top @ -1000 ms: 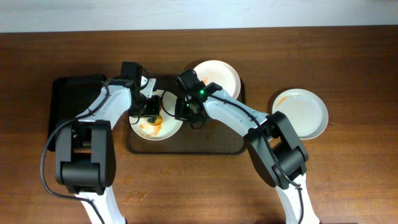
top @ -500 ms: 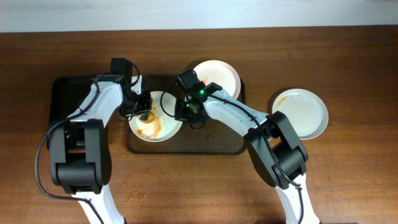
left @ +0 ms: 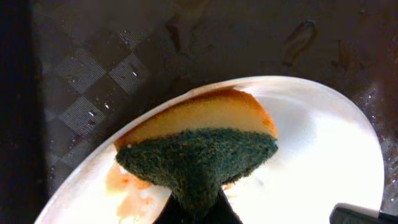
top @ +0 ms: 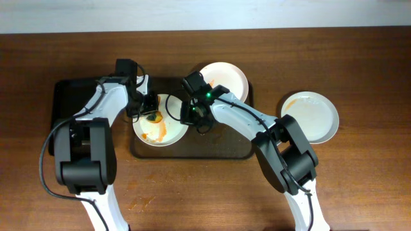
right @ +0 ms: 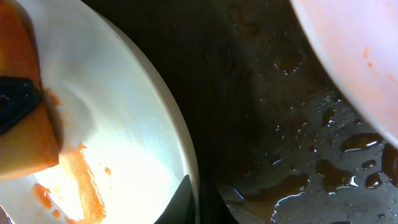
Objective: Clean dirty plates on tray and stack at the side
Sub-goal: 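Scrub the held lower plate with the sponge in the left gripper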
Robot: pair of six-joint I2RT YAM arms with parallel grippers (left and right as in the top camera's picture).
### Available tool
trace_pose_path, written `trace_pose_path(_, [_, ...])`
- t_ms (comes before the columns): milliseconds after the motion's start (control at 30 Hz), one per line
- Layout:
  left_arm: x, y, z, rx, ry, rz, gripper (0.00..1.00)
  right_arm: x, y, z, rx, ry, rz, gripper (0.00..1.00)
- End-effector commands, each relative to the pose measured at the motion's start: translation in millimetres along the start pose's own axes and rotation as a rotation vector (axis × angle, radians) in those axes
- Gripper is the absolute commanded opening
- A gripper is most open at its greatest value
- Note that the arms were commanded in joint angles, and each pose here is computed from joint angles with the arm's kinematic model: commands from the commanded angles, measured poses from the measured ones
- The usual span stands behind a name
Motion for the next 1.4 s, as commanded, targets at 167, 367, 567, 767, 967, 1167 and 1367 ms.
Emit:
trace_pose_path(167, [-5, 53, -16, -0.089, 0.123, 0.281, 0.01, 9, 2, -9, 0.010, 0.024, 0.016, 0.04])
trace_pose_path(367, [13, 41, -37, 0.063, 0.167, 0.225, 0.01, 9, 1, -8, -0.010, 0.021, 0.015, 0.04])
trace_pose_path(567, [-1, 66, 61, -0.022, -0.453, 0.346, 0.01, 9, 0, -7, -0.011, 0.016, 0.010, 0.04])
trace_pose_path(767, [25, -14, 30, 0.040, -0.310, -0.002, 0.01, 9, -1, -6, -0.012, 0.014, 0.007, 0.04])
trace_pose_path(967, [23, 53, -46, 0.303, 0.174, 0.264, 0.00, 9, -2, -6, -0.013, 0.009, 0.003, 0.04])
trace_pose_path(1167, [12, 75, 16, 0.049, -0.251, 0.386, 0.00, 9, -2, -5, -0.014, 0.008, 0.003, 0.04])
trace_pose_path(1367, [1, 47, 61, -0.125, -0.581, 0.215, 0.01, 9, -2, -5, -0.014, 0.008, 0.002, 0.04])
Point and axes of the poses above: each gripper's point midway between its finger pads, its own x axis out along the fingers, its own z axis along the line the jaws close on, y = z × x, the point moved 1 cm from there along -x, back along the fingers, and after that the axes turned 8 degrees about x, right-handed, at the moved point
